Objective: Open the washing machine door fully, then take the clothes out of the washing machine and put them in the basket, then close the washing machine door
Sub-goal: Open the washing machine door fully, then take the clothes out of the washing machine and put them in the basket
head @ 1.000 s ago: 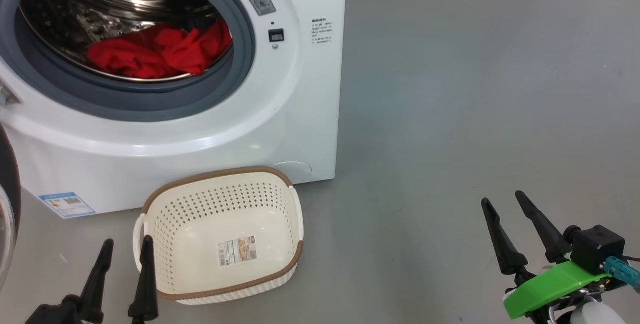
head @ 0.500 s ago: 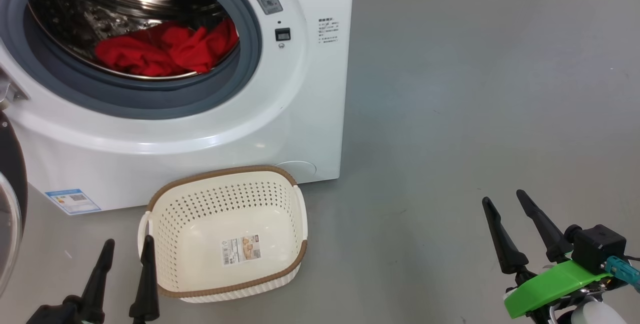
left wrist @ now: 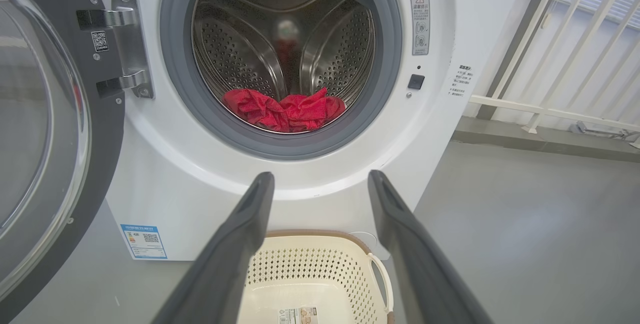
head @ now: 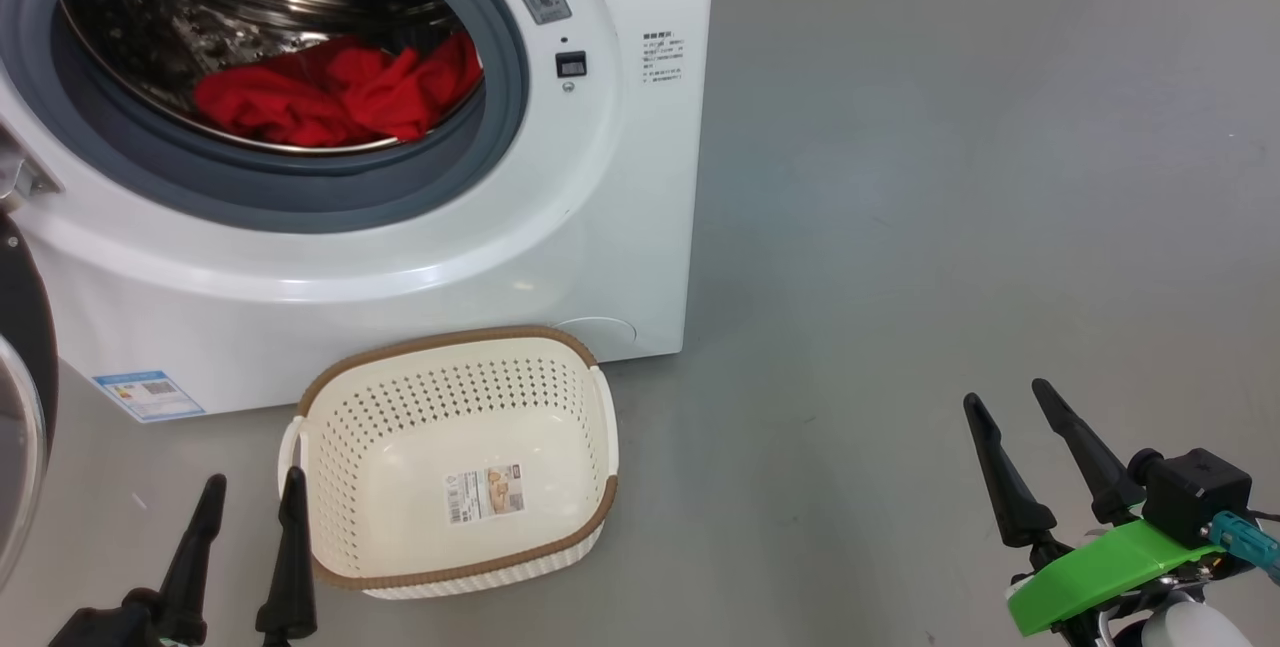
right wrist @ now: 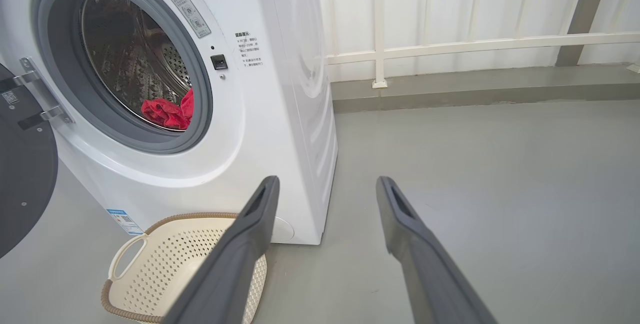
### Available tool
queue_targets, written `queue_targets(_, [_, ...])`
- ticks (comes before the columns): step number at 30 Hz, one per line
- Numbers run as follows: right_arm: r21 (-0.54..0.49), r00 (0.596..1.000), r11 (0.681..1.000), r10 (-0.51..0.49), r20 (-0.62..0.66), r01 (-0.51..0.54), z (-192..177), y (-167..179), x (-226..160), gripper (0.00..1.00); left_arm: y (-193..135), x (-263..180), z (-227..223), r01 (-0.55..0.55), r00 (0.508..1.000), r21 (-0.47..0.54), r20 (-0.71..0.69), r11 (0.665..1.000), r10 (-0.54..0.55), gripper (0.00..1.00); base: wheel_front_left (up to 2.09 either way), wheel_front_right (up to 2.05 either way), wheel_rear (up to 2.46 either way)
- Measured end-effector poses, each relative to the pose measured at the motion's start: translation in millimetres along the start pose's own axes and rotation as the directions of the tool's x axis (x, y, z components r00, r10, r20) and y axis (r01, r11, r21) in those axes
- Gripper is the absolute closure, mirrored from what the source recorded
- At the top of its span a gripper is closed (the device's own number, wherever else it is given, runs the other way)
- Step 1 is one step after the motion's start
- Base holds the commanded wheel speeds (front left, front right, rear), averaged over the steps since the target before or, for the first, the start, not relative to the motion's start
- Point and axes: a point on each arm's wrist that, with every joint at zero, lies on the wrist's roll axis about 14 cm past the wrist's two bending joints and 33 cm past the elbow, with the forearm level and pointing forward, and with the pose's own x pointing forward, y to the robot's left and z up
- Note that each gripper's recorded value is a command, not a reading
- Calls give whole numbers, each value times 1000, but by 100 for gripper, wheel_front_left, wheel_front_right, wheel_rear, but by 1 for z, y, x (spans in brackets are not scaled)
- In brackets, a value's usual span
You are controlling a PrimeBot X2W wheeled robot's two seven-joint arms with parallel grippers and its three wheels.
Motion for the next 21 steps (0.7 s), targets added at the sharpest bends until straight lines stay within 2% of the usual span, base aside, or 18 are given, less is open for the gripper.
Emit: queue_targets(21, [4,1000,1000,9,-13,-9,-5,4,3,0,5,0,-1,-16,1000,1,-2,1000,16,0,79,-82,3])
